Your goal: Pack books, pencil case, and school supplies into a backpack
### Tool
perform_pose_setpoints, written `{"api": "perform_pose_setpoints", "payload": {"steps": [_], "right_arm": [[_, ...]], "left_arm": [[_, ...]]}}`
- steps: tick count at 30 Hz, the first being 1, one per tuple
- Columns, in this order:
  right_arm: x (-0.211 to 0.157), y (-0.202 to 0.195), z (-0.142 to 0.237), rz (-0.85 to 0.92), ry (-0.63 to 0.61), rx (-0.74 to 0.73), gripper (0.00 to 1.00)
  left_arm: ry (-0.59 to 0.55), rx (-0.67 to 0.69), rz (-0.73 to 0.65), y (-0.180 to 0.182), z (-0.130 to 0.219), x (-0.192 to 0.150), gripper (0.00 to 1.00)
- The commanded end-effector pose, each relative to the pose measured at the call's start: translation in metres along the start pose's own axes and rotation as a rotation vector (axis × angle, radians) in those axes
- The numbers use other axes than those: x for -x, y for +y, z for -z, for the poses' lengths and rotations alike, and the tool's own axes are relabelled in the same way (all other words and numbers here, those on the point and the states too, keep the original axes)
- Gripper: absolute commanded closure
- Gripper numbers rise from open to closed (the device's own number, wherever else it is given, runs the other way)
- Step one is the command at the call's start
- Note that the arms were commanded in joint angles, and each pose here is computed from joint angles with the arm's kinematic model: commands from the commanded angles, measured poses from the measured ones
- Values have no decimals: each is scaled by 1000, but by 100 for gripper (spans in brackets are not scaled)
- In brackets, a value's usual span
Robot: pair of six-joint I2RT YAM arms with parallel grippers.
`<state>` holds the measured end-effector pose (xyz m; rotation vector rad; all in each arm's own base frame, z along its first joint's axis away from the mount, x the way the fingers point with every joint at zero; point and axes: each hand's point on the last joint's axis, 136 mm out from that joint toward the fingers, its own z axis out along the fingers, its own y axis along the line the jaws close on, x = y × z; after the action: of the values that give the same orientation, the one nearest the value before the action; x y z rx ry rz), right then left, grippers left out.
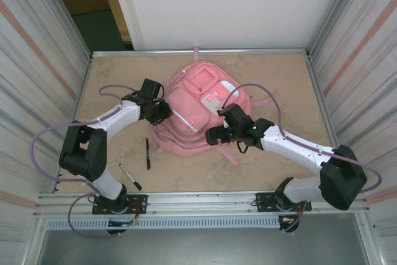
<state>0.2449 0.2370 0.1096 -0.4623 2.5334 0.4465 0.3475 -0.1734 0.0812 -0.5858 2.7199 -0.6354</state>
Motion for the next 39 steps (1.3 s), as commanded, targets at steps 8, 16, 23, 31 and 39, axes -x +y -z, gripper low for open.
{"api": "perform_pose_setpoints", "payload": {"steps": [8, 16, 23, 31, 39], "right_arm": [[9, 22, -32, 339, 44, 184, 1], [20, 5, -48, 443, 59, 149, 2], [12, -1, -58, 501, 128, 115, 10], [17, 4, -65, 631, 39, 127, 13], [33, 12, -74, 728, -62, 134, 13]], "left_arm": [[59, -227, -60, -57, 48, -8, 100], [97, -303, -39, -66, 65, -23, 100], [110, -272, -41, -57, 59, -27, 95], [34, -113, 0, -18, 28, -4, 54], [53, -83, -11, -24, -8, 10, 57]]}}
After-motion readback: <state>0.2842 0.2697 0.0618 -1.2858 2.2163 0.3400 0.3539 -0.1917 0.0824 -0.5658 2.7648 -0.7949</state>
